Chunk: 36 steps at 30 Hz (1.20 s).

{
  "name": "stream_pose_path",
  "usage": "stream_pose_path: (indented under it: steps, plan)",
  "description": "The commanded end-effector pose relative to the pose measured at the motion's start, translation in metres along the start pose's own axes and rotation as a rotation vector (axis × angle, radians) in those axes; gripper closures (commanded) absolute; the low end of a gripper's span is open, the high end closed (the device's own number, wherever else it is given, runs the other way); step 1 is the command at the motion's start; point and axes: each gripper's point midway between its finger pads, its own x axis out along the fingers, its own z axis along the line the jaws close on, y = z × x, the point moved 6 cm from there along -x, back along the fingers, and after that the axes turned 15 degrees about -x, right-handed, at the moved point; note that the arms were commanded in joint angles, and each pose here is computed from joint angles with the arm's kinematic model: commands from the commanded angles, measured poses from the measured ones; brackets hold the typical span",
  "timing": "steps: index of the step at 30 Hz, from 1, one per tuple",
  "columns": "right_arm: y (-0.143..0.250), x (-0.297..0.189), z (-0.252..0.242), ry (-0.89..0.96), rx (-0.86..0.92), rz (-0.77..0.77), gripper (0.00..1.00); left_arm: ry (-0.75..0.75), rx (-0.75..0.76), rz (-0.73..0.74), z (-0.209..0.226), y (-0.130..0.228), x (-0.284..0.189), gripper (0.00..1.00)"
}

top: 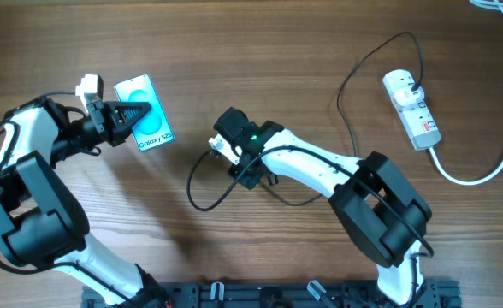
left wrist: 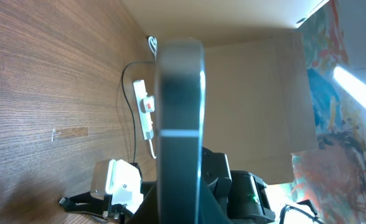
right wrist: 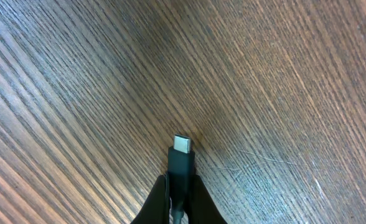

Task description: Plug charger to phone and switch on socket

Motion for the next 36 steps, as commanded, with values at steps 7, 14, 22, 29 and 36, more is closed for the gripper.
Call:
stream_pose_path:
  steps: [7, 14, 22, 29, 36]
  plan:
    - [0.030, 0.008, 0.000, -0.306, 0.143, -0.004, 0.96, 0.048, 0.016, -0.007, -0.009, 0.000, 0.002, 0.96]
    - [0.038, 0.002, 0.000, -0.409, 0.199, -0.017, 0.96, 0.020, 0.017, 0.054, -0.007, 0.007, 0.019, 0.96]
    - [0.041, 0.003, -0.001, -0.391, 0.208, 0.005, 0.00, -0.011, 0.020, 0.091, -0.004, 0.012, 0.028, 0.96]
    - [0.042, 0.003, -0.003, -0.377, 0.207, 0.016, 0.00, 0.011, 0.011, 0.086, -0.007, 0.012, 0.028, 0.96]
    - [0.041, 0.004, -0.004, -0.363, 0.203, 0.013, 0.00, 0.047, -0.064, 0.076, -0.012, 0.016, 0.028, 0.96]
